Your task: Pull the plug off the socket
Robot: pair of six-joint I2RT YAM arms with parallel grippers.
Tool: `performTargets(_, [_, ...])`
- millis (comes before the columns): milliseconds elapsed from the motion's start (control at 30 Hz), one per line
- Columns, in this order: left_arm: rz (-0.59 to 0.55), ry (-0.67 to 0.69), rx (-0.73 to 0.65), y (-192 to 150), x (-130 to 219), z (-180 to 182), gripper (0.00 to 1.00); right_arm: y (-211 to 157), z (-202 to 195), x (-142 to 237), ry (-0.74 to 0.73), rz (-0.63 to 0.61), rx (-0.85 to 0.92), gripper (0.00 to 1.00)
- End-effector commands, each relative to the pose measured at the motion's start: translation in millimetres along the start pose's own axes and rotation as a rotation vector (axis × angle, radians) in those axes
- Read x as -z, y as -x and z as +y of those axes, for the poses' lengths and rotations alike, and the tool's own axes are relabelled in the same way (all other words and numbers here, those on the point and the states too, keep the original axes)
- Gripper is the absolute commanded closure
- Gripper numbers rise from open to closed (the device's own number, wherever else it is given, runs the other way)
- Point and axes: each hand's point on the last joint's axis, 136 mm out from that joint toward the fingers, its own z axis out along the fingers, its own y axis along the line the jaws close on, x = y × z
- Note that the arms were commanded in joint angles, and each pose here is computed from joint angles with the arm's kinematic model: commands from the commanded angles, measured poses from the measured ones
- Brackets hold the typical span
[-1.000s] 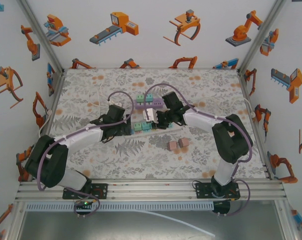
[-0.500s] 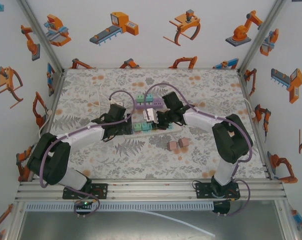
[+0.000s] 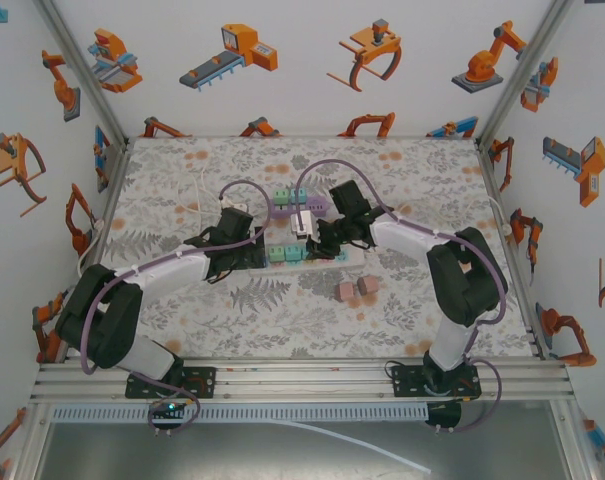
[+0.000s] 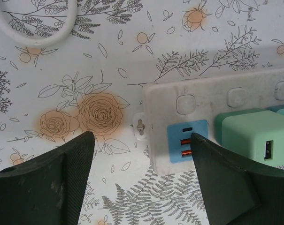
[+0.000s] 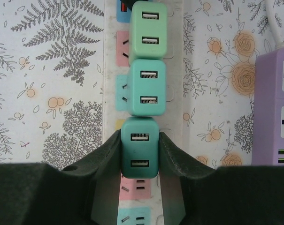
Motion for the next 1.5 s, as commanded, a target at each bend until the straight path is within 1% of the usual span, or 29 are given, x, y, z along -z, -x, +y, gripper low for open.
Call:
performTargets(0, [0.133, 0.118, -0.066, -42, -13, 28, 0.24, 27, -10, 14, -0.027, -0.069, 0.038, 0.89])
performTargets(433, [0.098, 0.095, -0.057, -32, -3, 23, 0.24, 35, -7, 32, -0.080, -0.072, 0.063, 0.89])
performTargets(567, [0.058, 0.070, -0.054, -23, 6, 17, 0.24, 42, -6, 42, -0.106, -0.085, 0.065, 0.89])
performTargets(667, [0.025, 0.048, -0.046, -12, 15, 13, 0.24, 53, -11, 53, -0.162, -0.108, 0.031, 0.89])
performTargets(767, [-0.012, 0.023, -0.040, -1, 27, 8, 0.23, 67, -21, 69, -0.254, -0.148, -0.064, 0.89])
performTargets(867, [-0.055, -0.013, -0.032, 12, 41, 2, 0.21, 79, -25, 87, -0.338, -0.218, -0.192, 0.90])
performTargets(967, [-0.090, -0.057, -0.029, 21, 59, -4, 0.19, 84, -25, 107, -0.445, -0.304, -0.293, 0.90])
performTargets(1100, [-0.136, -0.172, -0.062, 30, 89, -20, 0.16, 79, -19, 135, -0.577, -0.418, -0.464, 0.91])
performTargets(1167, [-0.160, -0.233, -0.099, 32, 106, -29, 0.14, 77, -12, 146, -0.610, -0.469, -0.543, 0.92])
performTargets(1233, [-0.188, -0.265, -0.124, 33, 122, -33, 0.14, 69, -6, 154, -0.641, -0.519, -0.637, 0.92])
performTargets(1300, [-0.214, -0.318, -0.162, 33, 141, -39, 0.14, 62, 3, 159, -0.652, -0.565, -0.728, 0.94])
performTargets(1367, [-0.242, -0.397, -0.211, 32, 160, -50, 0.14, 55, 11, 161, -0.660, -0.588, -0.813, 0.97])
performTargets(1467, [-0.260, -0.561, -0.307, 22, 190, -73, 0.14, 42, 22, 161, -0.695, -0.572, -0.954, 0.99])
